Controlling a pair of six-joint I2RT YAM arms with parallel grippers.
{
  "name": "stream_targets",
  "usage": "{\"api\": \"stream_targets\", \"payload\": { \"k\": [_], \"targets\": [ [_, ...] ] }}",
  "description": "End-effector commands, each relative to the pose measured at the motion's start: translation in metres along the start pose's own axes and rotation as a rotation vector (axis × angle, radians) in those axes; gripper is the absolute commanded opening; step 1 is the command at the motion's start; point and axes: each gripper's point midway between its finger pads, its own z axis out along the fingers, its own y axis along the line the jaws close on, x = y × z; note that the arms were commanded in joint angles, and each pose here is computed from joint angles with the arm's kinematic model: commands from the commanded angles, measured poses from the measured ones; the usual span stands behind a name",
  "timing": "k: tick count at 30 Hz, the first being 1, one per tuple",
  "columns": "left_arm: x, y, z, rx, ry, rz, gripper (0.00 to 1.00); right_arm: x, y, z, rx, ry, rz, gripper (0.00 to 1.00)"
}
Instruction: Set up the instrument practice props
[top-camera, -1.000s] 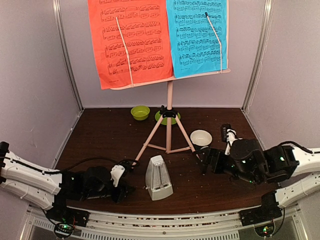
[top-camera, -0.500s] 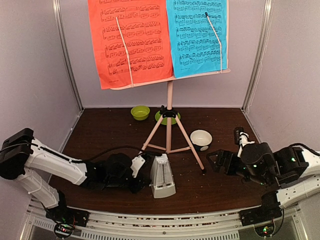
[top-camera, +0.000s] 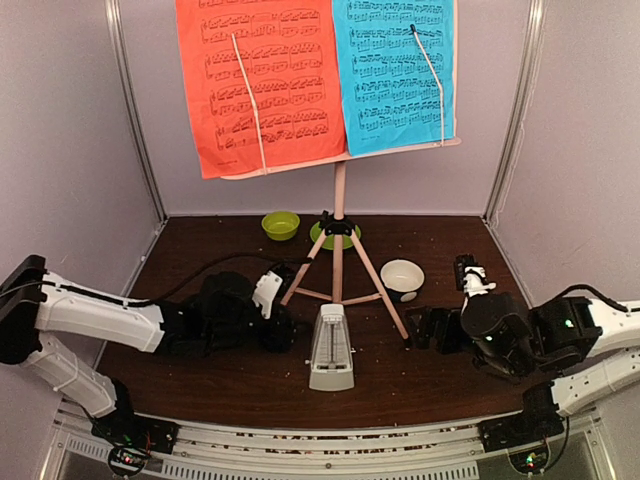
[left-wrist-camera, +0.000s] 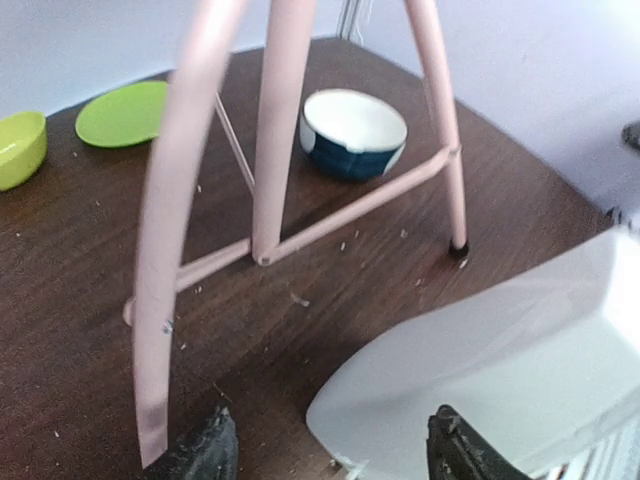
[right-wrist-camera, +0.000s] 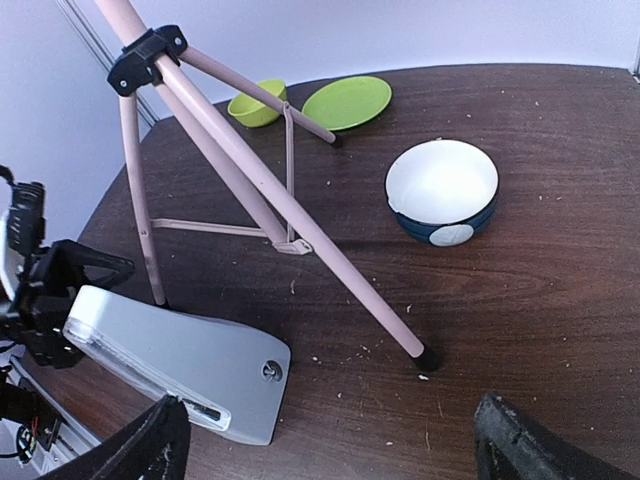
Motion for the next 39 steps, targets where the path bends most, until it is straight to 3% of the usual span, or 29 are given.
{"api": "stream_targets", "payload": {
  "k": [1, 6, 11, 18, 22, 28, 39],
  "targets": [
    [-0.035, -0.016, -0.039, -0.039, -0.138, -0.058, 0.72, -0.004, -0.014, -0.003, -0.05, -0.069, 0.025, 1.0],
    [-0.048, -0.042, -0.064, -0.056, -0.17, -0.08, 0.85, 0.014, -0.029, 0.006, -0.101, -0.01, 0.108, 1.0],
    [-0.064, -0.054, -0.053, -0.092, -0.15, -0.11, 0.98, 0.037, -0.032, 0.022, -0.084, 0.091, 0.09, 1.0],
    [-0.072, -0.077, -0.018, -0.089, -0.153, -0.176, 0.98, 0.051, -0.025, 0.039, -0.026, 0.186, 0.055, 1.0],
    [-0.075, -0.07, -0.004, -0.193, -0.131, -0.198, 0.98, 0.055, -0.023, 0.044, 0.009, 0.225, 0.034, 1.0],
    [-0.046, -0.054, 0.026, -0.376, 0.001, -0.271, 0.97, 0.058, -0.026, 0.046, 0.029, 0.257, 0.017, 1.0],
    [-0.013, -0.037, 0.03, -0.51, 0.107, -0.285, 0.8, 0.07, -0.027, 0.051, -0.014, 0.278, 0.105, 1.0]
  ]
}}
